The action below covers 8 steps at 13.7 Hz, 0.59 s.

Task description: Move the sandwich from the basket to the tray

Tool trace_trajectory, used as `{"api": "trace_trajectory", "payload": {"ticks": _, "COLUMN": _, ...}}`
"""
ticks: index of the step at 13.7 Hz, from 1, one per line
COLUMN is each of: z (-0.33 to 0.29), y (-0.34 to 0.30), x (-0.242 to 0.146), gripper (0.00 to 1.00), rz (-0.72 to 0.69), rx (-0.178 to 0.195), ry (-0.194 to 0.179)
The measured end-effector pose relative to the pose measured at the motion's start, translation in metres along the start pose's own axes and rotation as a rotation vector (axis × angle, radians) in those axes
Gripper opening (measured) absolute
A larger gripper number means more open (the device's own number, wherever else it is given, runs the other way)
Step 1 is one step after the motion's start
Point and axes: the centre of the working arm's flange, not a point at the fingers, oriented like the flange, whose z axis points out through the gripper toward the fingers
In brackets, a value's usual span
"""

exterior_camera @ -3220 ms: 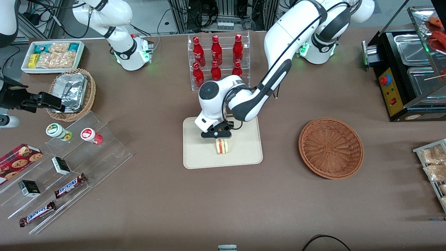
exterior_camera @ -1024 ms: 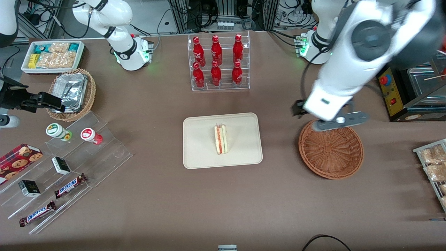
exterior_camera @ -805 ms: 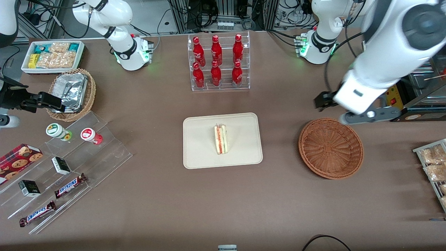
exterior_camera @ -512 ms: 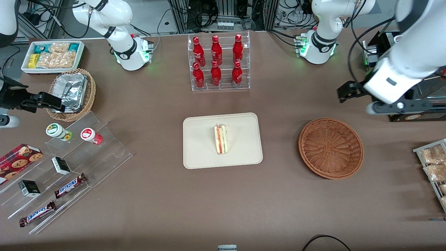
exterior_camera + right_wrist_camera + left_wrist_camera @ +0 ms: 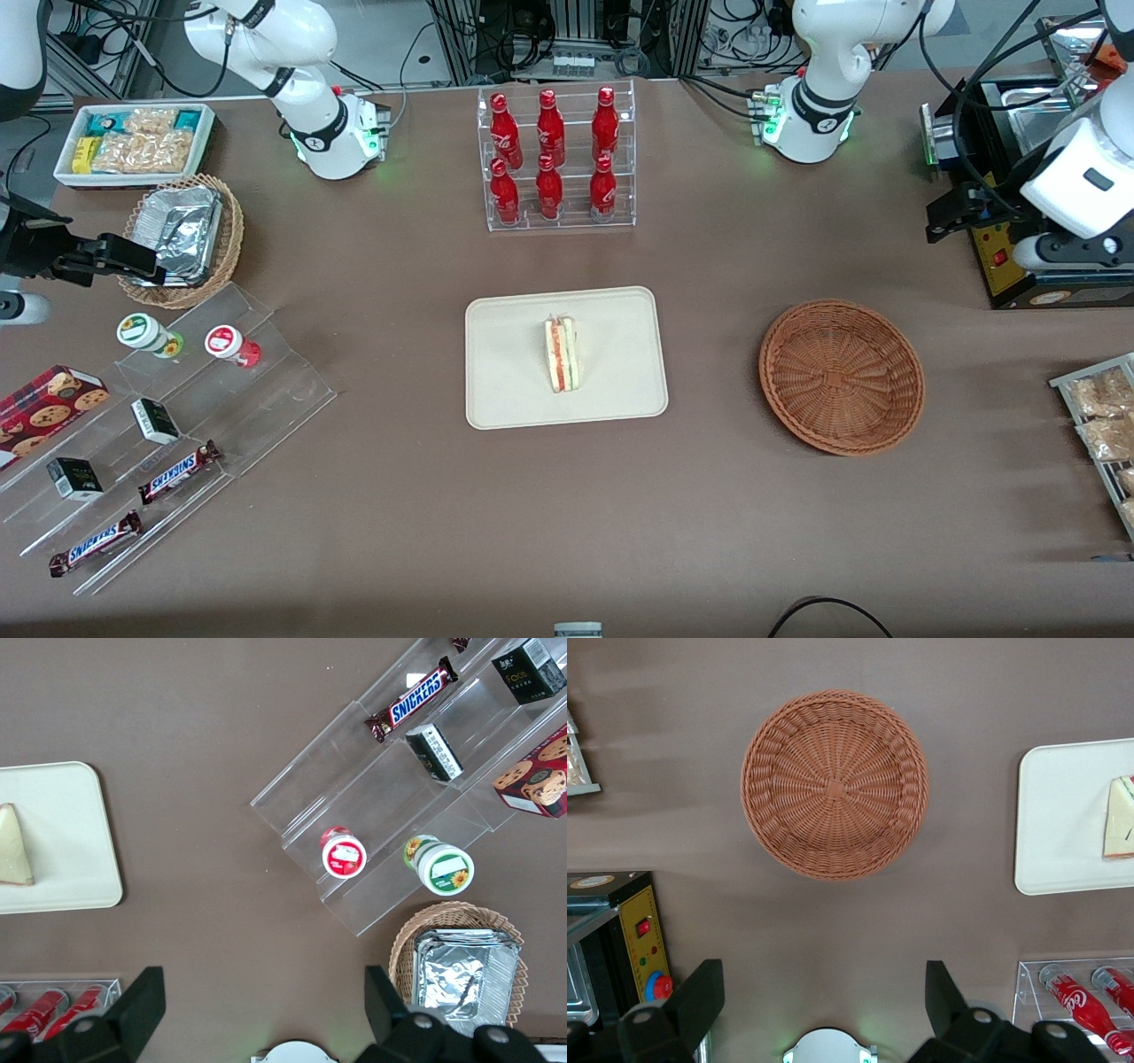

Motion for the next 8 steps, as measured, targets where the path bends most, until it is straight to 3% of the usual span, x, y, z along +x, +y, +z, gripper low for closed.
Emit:
{"api": "trace_trajectory", "payload": {"ticks": 4, "z": -0.0098, "y": -0.0097, "x": 0.0008, "gripper": 1.00, "rz": 0.012, "rx": -0.003, "ry": 0.029}}
{"api": "trace_trajectory", "payload": {"ticks": 8, "z": -0.0098, "y": -0.0111, "x": 0.0022, "gripper": 1.00, "rz": 0.017, "rx": -0.004, "ry": 0.032}}
